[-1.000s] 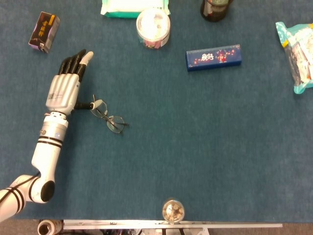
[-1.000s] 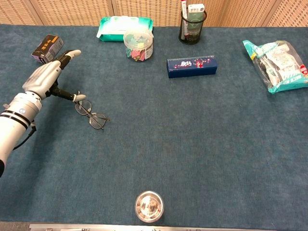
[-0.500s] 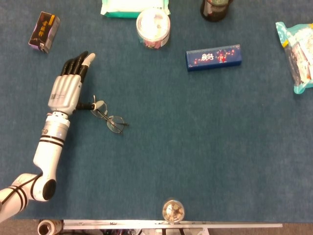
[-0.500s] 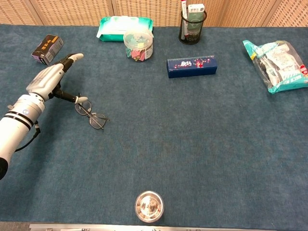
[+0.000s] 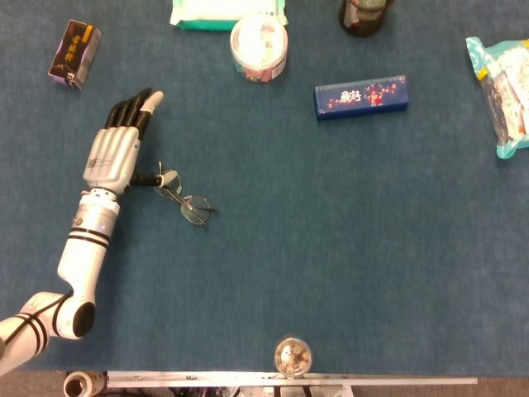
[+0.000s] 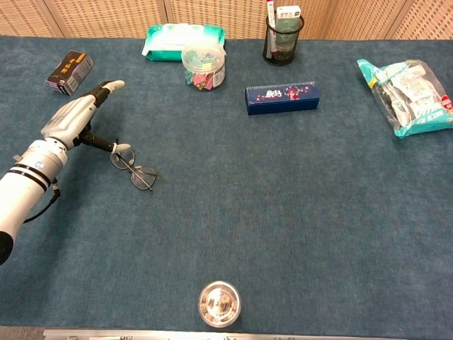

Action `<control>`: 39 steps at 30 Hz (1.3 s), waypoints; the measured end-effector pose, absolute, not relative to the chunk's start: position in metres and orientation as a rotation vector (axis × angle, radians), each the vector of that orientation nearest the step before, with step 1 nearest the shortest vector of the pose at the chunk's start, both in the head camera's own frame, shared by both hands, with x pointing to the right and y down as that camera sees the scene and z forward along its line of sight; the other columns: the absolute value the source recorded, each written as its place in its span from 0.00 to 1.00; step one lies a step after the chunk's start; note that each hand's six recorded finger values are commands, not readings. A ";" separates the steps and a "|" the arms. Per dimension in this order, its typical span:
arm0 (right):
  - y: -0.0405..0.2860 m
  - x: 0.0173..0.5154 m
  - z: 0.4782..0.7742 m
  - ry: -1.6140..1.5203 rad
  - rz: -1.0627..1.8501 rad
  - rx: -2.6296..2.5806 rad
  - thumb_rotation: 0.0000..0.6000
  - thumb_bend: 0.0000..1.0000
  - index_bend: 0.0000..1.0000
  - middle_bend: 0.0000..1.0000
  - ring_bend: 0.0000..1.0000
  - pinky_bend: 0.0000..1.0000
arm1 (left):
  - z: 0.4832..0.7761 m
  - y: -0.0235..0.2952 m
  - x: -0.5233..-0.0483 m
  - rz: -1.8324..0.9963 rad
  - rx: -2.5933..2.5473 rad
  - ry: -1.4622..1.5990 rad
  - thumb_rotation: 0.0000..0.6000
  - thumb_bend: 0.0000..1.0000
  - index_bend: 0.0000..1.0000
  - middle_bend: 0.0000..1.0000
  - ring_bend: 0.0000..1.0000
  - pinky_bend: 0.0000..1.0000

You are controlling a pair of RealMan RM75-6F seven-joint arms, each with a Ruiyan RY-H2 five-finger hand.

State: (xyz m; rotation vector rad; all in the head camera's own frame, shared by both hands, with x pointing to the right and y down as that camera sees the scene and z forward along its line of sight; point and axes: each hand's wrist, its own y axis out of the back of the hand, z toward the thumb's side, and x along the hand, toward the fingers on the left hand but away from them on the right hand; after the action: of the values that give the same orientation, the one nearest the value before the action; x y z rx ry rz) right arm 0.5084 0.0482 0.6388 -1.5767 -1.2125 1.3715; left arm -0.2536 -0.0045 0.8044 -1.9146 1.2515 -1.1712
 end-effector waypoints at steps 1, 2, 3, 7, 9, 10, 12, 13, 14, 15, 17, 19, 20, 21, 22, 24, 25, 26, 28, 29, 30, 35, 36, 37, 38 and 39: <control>0.048 0.508 0.638 -1.214 1.368 -1.574 1.00 0.22 0.44 0.39 0.34 0.58 | 0.802 -0.005 -0.253 -1.163 -1.912 1.251 1.00 0.03 0.00 0.00 0.00 0.00; 0.047 0.508 0.636 -1.217 1.363 -1.569 1.00 0.22 0.44 0.39 0.34 0.58 | 0.799 -0.005 -0.252 -1.151 -1.908 1.249 1.00 0.03 0.00 0.00 0.00 0.00; 0.047 0.508 0.634 -1.219 1.358 -1.565 1.00 0.22 0.44 0.39 0.34 0.58 | 0.796 -0.005 -0.252 -1.144 -1.905 1.244 1.00 0.03 0.00 0.00 0.00 0.00; 0.044 0.505 0.627 -1.224 1.334 -1.547 1.00 0.22 0.43 0.39 0.34 0.58 | 0.784 -0.004 -0.251 -1.125 -1.893 1.215 1.00 0.03 0.00 0.00 0.00 0.00; 0.043 0.502 0.622 -1.224 1.319 -1.538 1.00 0.22 0.43 0.39 0.34 0.58 | 0.775 -0.003 -0.253 -1.121 -1.883 1.194 1.00 0.03 0.00 0.00 0.00 0.00; 0.043 0.501 0.621 -1.224 1.314 -1.535 1.00 0.22 0.44 0.39 0.34 0.58 | 0.772 -0.002 -0.254 -1.121 -1.878 1.185 1.00 0.03 0.00 0.00 0.00 0.00; 0.043 0.499 0.617 -1.223 1.305 -1.529 1.00 0.22 0.43 0.39 0.34 0.58 | 0.762 -0.002 -0.259 -1.123 -1.866 1.166 1.00 0.03 0.00 0.00 0.00 0.00; 0.042 0.499 0.616 -1.222 1.302 -1.527 1.00 0.22 0.43 0.39 0.34 0.58 | 0.758 -0.001 -0.262 -1.125 -1.859 1.157 1.00 0.03 0.00 0.00 0.00 0.00; 0.042 0.497 0.613 -1.220 1.297 -1.523 1.00 0.22 0.43 0.39 0.34 0.58 | 0.752 -0.001 -0.266 -1.130 -1.849 1.144 1.00 0.03 0.00 0.00 0.00 0.00; 0.042 0.496 0.612 -1.222 1.293 -1.523 1.00 0.22 0.43 0.39 0.34 0.58 | 0.747 0.000 -0.270 -1.135 -1.841 1.135 1.00 0.03 0.00 0.00 0.00 0.00; 0.042 0.492 0.607 -1.226 1.284 -1.526 1.00 0.22 0.43 0.39 0.34 0.58 | 0.736 0.002 -0.281 -1.148 -1.817 1.118 1.00 0.03 0.00 0.00 0.00 0.00; 0.042 0.490 0.603 -1.221 1.280 -1.521 1.00 0.22 0.43 0.39 0.34 0.58 | 0.727 0.006 -0.291 -1.161 -1.793 1.112 1.00 0.03 0.00 0.00 0.00 0.00; 0.042 0.488 0.601 -1.214 1.280 -1.516 1.00 0.22 0.44 0.39 0.34 0.58 | 0.721 0.008 -0.298 -1.171 -1.775 1.111 1.00 0.03 0.00 0.00 0.00 0.00; 0.042 0.487 0.599 -1.208 1.280 -1.512 1.00 0.22 0.44 0.39 0.34 0.58 | 0.716 0.011 -0.304 -1.178 -1.760 1.113 1.00 0.03 0.00 0.00 0.00 0.00; 0.042 0.485 0.598 -1.203 1.280 -1.508 1.00 0.22 0.44 0.39 0.34 0.58 | 0.712 0.013 -0.309 -1.185 -1.746 1.114 1.00 0.03 0.00 0.00 0.00 0.00; 0.043 0.482 0.596 -1.192 1.280 -1.503 1.00 0.22 0.44 0.39 0.34 0.58 | 0.704 0.019 -0.320 -1.204 -1.715 1.109 1.00 0.03 0.00 0.00 0.00 0.00; 0.043 0.480 0.595 -1.187 1.281 -1.501 1.00 0.22 0.44 0.39 0.34 0.58 | 0.702 0.022 -0.325 -1.215 -1.703 1.100 1.00 0.03 0.00 0.00 0.00 0.00; 0.043 0.479 0.594 -1.182 1.281 -1.500 1.00 0.22 0.44 0.39 0.34 0.58 | 0.699 0.026 -0.331 -1.231 -1.687 1.085 1.00 0.03 0.00 0.00 0.00 0.00; 0.044 0.476 0.593 -1.182 1.281 -1.503 1.00 0.22 0.43 0.39 0.34 0.58 | 0.695 0.032 -0.340 -1.253 -1.664 1.062 1.00 0.03 0.00 0.00 0.00 0.00; 0.044 0.474 0.593 -1.185 1.280 -1.510 1.00 0.22 0.43 0.39 0.34 0.58 | 0.691 0.035 -0.346 -1.266 -1.649 1.048 1.00 0.03 0.00 0.00 0.00 0.00; 0.044 0.473 0.592 -1.187 1.280 -1.515 1.00 0.22 0.43 0.39 0.34 0.58 | 0.689 0.038 -0.351 -1.275 -1.639 1.039 1.00 0.03 0.00 0.00 0.01 0.00; 0.045 0.464 0.590 -1.171 1.289 -1.533 1.00 0.22 0.43 0.39 0.34 0.58 | 0.675 0.054 -0.373 -1.326 -1.612 1.005 1.00 0.03 0.06 0.05 0.05 0.05; 0.045 0.464 0.590 -1.162 1.293 -1.530 1.00 0.22 0.44 0.40 0.34 0.58 | 0.672 0.058 -0.377 -1.337 -1.606 1.002 1.00 0.03 0.08 0.06 0.06 0.06; 0.045 0.463 0.589 -1.152 1.298 -1.526 1.00 0.22 0.44 0.40 0.34 0.58 | 0.669 0.062 -0.381 -1.347 -1.600 1.002 1.00 0.03 0.10 0.08 0.07 0.07; 0.045 0.462 0.589 -1.137 1.306 -1.518 1.00 0.22 0.44 0.41 0.34 0.58 | 0.665 0.067 -0.385 -1.361 -1.590 1.005 1.00 0.03 0.11 0.09 0.07 0.08; 0.045 0.462 0.589 -1.126 1.313 -1.511 1.00 0.22 0.45 0.42 0.34 0.58 | 0.662 0.071 -0.389 -1.370 -1.582 1.009 1.00 0.03 0.13 0.10 0.09 0.10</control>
State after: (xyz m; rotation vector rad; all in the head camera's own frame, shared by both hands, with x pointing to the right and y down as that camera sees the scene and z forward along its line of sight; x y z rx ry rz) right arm 0.4622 0.0454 0.5891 -1.5114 -1.1261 1.3126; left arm -0.3887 0.0705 0.6620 -1.5818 1.0094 -1.3697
